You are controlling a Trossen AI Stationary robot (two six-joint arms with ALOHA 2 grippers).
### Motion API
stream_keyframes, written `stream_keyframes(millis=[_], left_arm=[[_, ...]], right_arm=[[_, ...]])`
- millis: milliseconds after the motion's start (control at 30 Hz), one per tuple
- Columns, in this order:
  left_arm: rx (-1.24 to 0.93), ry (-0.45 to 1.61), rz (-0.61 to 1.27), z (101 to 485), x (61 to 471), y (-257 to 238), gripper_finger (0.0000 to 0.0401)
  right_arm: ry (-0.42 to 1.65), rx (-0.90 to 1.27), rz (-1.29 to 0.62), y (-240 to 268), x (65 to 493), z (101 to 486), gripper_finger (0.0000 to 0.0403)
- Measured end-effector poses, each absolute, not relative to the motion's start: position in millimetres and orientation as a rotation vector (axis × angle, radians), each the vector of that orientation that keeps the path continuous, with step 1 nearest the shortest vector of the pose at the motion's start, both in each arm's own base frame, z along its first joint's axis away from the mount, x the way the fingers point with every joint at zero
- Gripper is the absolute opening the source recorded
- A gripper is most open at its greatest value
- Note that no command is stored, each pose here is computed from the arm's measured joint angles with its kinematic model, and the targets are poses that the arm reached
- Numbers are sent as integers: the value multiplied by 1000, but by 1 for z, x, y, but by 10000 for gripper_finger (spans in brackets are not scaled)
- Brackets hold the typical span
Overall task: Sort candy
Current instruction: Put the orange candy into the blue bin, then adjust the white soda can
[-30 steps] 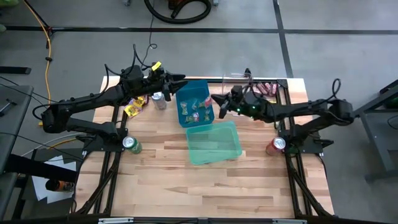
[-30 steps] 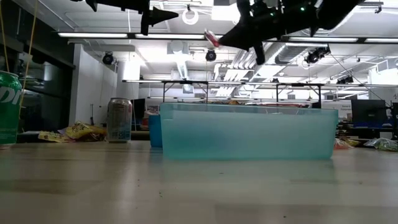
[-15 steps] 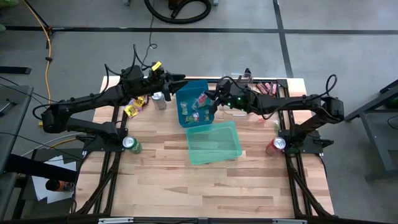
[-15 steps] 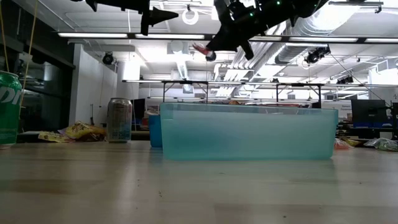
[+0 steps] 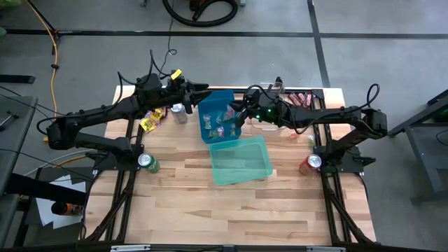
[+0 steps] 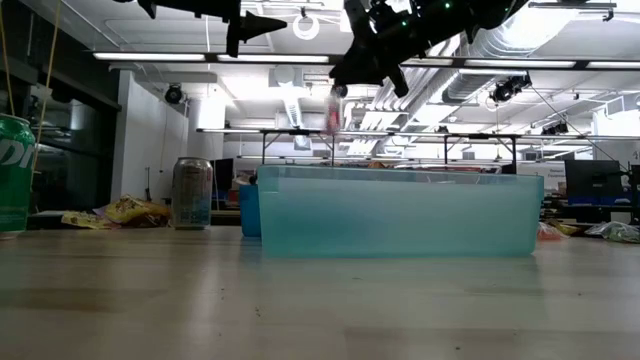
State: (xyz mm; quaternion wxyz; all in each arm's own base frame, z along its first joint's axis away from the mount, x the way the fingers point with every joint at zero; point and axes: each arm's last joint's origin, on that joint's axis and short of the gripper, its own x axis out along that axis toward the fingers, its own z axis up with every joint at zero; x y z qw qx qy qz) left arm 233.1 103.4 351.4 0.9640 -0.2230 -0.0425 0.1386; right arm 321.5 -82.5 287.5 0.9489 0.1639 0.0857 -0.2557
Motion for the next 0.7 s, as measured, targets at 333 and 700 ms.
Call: stream_keyframes(millis=[333, 700], left_arm=[[-452, -86, 281, 351, 233, 103, 216], [-460, -89, 281, 352, 233, 104, 216]], right_arm=[[139, 303, -480, -84, 322, 294, 210], [217, 181, -485, -85, 288, 338, 220]])
